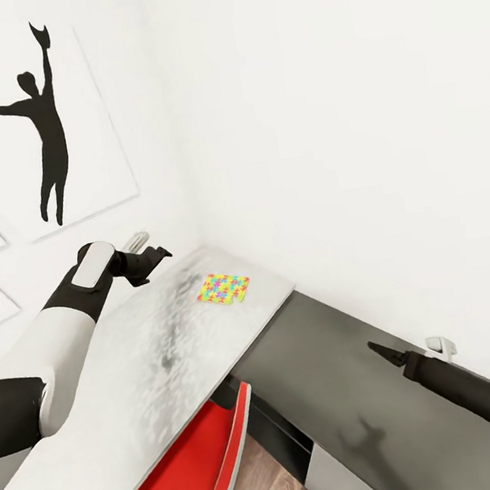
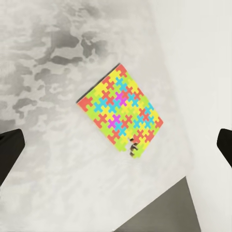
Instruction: Put all the toys in the child's room - the three board games (two on the bed and one on the table), the two jigsaw puzzles on the table, and the tennis ball on the table - inside the toy box on the table in the child's room.
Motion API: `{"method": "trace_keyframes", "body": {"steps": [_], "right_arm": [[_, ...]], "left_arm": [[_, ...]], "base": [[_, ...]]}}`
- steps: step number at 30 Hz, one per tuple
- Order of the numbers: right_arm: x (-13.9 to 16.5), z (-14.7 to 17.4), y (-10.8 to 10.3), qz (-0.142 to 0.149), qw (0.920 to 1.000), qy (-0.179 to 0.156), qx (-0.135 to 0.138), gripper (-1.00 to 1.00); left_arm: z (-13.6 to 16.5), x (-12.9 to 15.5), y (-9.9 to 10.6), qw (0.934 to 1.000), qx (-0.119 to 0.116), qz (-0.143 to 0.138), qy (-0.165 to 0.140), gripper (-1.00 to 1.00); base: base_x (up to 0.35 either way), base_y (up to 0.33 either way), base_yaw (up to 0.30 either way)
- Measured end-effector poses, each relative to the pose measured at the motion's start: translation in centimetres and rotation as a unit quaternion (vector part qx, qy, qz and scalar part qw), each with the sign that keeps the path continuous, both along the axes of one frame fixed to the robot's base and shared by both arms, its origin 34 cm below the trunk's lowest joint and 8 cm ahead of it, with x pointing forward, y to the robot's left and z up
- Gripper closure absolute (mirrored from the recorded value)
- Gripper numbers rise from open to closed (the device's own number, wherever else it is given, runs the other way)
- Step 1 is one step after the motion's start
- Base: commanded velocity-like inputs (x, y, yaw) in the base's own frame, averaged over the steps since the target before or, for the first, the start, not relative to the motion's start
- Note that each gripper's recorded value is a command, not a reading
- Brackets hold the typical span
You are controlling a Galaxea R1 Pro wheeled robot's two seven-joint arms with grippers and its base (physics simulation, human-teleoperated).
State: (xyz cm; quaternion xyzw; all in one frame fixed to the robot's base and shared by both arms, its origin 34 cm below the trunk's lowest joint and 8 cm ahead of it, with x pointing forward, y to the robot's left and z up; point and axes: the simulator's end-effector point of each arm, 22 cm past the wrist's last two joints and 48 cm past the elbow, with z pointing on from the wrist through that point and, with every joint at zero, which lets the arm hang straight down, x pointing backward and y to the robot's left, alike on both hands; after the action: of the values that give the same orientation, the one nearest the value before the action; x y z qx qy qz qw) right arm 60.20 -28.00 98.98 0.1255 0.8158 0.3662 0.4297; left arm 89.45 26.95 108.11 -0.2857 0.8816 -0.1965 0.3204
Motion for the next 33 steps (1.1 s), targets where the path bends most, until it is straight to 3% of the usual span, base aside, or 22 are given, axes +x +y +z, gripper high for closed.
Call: {"method": "trace_keyframes", "body": {"steps": [12, 18, 33], "right_arm": [[0.1, 0.3, 0.0, 0.002, 1.0, 0.001, 0.001, -1.0], [-0.2, 0.3, 0.2, 0.01, 0.9999, 0.007, 0.001, -1.0], [-0.2, 0.3, 0.0, 0.008, 0.9999, 0.009, 0.001, -1.0]], "left_arm": [[-0.3, -0.3, 2.4, 0.9999, 0.003, 0.013, 0.001, -1.0], [-0.3, -0.6, 4.5, 0.9996, 0.007, 0.026, 0.002, -1.0], [-0.3, -0.7, 5.3, 0.9995, 0.007, 0.031, 0.002, -1.0]], "base": [[0.0, 0.0, -0.223], [0.0, 0.0, -0.276], [0.0, 0.0, -0.282]]}}
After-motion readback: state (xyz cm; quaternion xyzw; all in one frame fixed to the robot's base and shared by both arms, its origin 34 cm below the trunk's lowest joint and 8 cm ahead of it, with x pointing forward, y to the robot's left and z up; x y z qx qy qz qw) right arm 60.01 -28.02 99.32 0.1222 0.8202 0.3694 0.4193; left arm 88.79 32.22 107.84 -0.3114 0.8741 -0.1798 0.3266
